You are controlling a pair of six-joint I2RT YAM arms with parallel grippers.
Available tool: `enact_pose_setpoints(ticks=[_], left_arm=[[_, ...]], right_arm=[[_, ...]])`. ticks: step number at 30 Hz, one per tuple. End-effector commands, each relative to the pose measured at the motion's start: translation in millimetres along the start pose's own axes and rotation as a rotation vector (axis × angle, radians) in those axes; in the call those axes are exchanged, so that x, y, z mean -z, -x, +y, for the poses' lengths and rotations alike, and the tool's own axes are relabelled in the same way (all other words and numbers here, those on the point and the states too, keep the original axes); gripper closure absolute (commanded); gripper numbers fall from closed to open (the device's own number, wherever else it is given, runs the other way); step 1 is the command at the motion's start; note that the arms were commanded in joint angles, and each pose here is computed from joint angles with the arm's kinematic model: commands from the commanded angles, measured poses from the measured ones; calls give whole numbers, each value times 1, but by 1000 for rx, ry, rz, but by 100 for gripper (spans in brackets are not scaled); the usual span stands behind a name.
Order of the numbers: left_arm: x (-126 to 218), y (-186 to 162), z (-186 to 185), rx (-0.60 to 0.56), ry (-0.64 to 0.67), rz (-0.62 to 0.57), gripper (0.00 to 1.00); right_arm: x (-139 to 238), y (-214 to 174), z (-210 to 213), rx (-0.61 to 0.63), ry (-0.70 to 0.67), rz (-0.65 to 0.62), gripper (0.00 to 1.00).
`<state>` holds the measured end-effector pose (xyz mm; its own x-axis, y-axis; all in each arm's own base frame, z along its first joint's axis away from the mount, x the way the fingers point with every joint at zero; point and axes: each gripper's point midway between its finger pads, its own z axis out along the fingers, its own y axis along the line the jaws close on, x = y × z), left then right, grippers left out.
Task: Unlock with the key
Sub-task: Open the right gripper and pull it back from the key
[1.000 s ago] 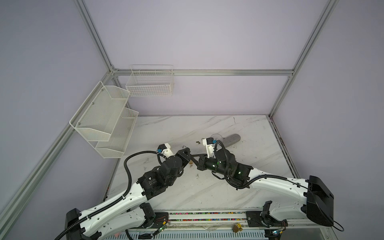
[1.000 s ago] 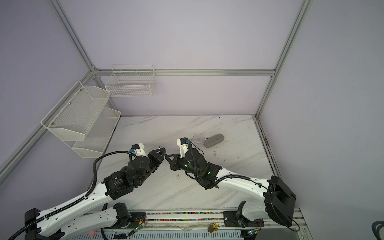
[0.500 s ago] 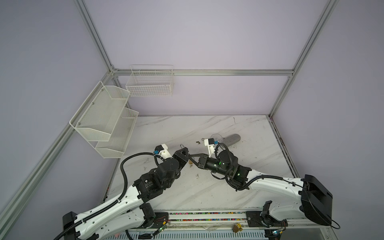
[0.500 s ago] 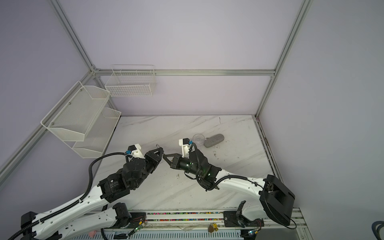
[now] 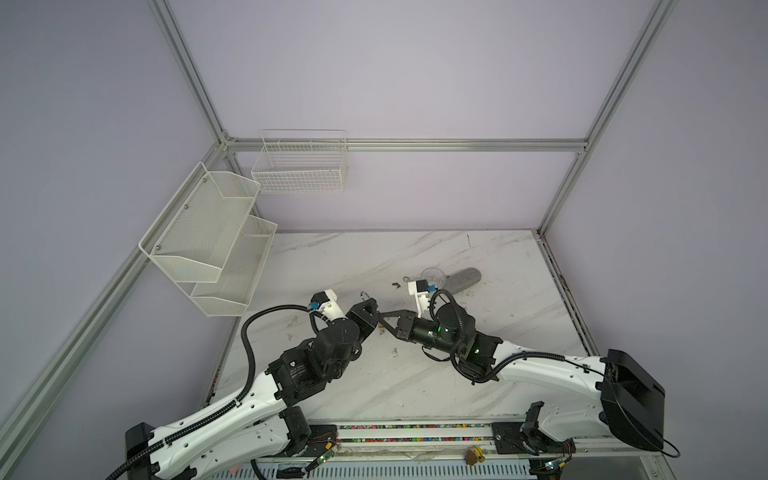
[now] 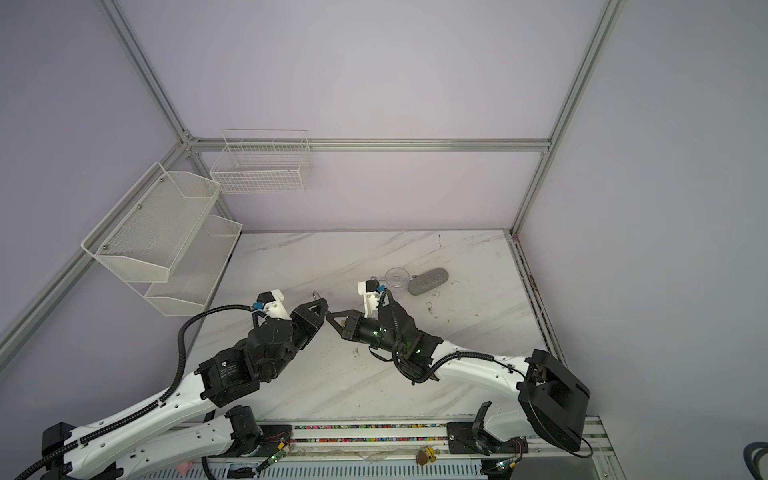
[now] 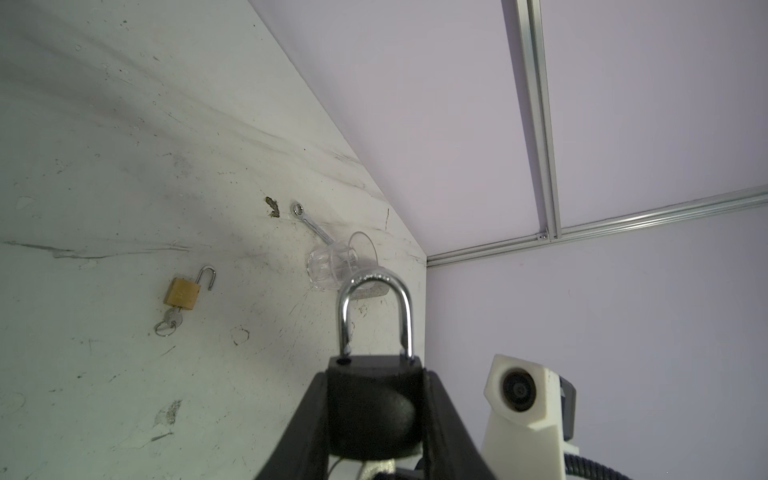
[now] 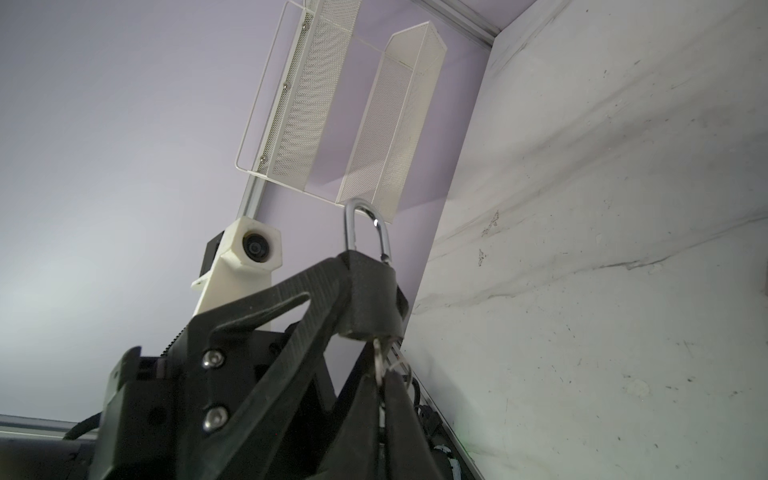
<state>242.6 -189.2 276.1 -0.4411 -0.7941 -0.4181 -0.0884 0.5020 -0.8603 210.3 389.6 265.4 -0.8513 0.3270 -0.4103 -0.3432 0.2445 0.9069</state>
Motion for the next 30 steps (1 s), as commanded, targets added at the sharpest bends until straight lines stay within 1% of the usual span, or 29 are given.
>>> enact_pose_setpoints(ticks=[1, 4, 6, 11, 16, 20, 22, 25, 28, 30], left_arm=[[23, 13, -42, -48, -119, 14, 100], [30, 20, -44, -111, -123, 2, 100], [35, 22, -45, -177, -129, 2, 100], [44, 27, -31, -395, -91, -6, 100], [44, 22, -15, -660, -111, -23, 100], [39, 8, -4, -833, -145, -6, 100], [35, -5, -2, -921, -195, 14, 100], [30, -20, -1, -1007, -264, 23, 100], [26, -32, -2, -1072, -322, 20, 100], [25, -35, -4, -1091, -350, 7, 100]], right_arm=[[11, 16, -5, 86, -97, -64, 82], [22, 22, -3, 109, -110, -85, 68], [31, 26, 2, 133, -105, -97, 62], [54, 36, 14, 229, -139, -126, 53], [74, 43, 19, 305, -178, -129, 43], [76, 40, 22, 391, -200, -76, 36], [72, 37, 23, 421, -210, -42, 34], [60, 34, 23, 456, -226, 9, 32], [51, 36, 23, 475, -248, 30, 31], [45, 36, 19, 485, -267, 47, 31]])
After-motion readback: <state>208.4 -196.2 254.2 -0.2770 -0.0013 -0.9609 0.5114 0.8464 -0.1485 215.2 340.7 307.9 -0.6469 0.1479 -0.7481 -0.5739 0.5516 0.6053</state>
